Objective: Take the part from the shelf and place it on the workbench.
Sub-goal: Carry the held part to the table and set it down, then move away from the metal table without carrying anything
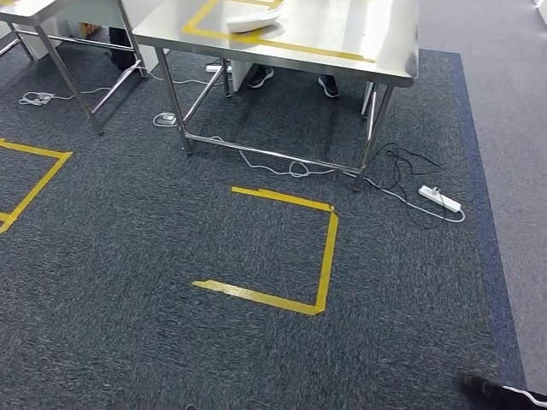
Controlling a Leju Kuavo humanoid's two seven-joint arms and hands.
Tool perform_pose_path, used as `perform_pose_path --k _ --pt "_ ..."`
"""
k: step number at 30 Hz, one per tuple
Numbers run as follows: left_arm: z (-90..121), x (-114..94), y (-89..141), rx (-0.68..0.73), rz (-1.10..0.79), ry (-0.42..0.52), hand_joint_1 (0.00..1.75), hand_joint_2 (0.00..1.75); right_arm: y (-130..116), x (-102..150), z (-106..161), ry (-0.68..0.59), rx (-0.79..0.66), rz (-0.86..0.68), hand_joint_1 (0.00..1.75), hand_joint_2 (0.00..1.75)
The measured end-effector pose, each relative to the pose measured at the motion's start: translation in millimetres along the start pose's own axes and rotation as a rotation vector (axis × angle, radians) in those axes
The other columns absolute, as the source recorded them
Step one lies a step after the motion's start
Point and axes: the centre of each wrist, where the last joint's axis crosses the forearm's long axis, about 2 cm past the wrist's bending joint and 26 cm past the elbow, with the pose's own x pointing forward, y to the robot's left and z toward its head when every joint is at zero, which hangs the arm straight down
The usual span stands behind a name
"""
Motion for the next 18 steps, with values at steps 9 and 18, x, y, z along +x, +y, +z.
perform_pose_path --k 9,18 --pt "0.2 0.5 -0.5 0.005 0.005 -0.004 0.0 0.0 0.2 0.8 -0.3 -0.002 -0.002 -0.004 0.0 0.0" --pt "1.4 -2.8 -1.3 -0.004 0.007 0.005 0.0 0.0 -0.3 -1.4 0.5 0.002 0.002 -0.016 0.0 0.0"
